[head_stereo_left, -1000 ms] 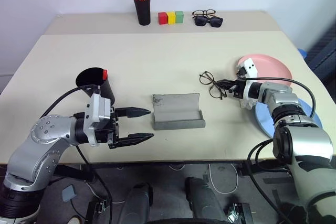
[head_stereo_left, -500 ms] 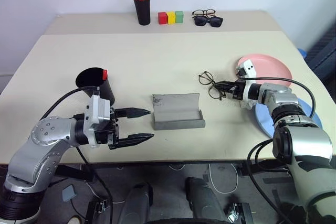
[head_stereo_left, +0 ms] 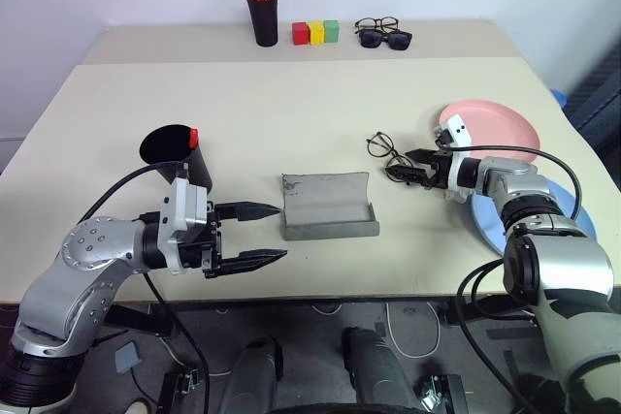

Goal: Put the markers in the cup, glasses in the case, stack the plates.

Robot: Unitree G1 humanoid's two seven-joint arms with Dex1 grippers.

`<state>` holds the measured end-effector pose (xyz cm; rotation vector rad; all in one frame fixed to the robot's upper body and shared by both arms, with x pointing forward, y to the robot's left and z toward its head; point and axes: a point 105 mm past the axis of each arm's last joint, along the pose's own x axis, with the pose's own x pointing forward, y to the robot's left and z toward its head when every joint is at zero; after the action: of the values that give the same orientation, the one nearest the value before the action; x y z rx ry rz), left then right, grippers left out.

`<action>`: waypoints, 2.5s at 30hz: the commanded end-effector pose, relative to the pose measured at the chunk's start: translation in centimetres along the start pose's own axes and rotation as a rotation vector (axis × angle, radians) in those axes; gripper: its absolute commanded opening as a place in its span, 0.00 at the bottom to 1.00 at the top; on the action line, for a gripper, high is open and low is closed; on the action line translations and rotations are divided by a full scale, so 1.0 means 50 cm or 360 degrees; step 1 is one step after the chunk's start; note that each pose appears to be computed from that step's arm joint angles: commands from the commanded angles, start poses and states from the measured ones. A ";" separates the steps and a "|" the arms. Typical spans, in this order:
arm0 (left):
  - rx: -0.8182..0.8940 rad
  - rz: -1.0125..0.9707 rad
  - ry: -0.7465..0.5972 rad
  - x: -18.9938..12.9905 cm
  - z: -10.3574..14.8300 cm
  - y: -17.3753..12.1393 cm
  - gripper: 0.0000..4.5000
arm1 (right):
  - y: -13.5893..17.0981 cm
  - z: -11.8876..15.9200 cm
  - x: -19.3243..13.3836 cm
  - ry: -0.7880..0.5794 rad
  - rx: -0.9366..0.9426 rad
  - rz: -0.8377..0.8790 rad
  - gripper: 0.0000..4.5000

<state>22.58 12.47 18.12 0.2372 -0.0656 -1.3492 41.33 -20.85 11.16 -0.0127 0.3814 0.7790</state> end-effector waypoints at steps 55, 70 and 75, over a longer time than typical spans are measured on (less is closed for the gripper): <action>-0.0073 0.0047 0.0085 -0.105 -0.003 -0.013 0.68 | 0.267 0.071 -0.022 -0.0302 -0.0502 0.1048 0.01; -0.0040 0.0134 0.0073 -0.091 0.000 -0.016 0.68 | 0.265 0.011 0.025 -0.0097 -0.0608 0.1077 0.15; -0.0060 0.0145 0.0069 -0.089 -0.003 -0.019 0.68 | 0.253 0.009 0.016 -0.0068 -0.0613 0.1061 0.63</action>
<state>21.10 16.90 17.52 0.2013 0.0188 -1.2461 33.12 -11.02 11.87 -0.2075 0.2183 1.4960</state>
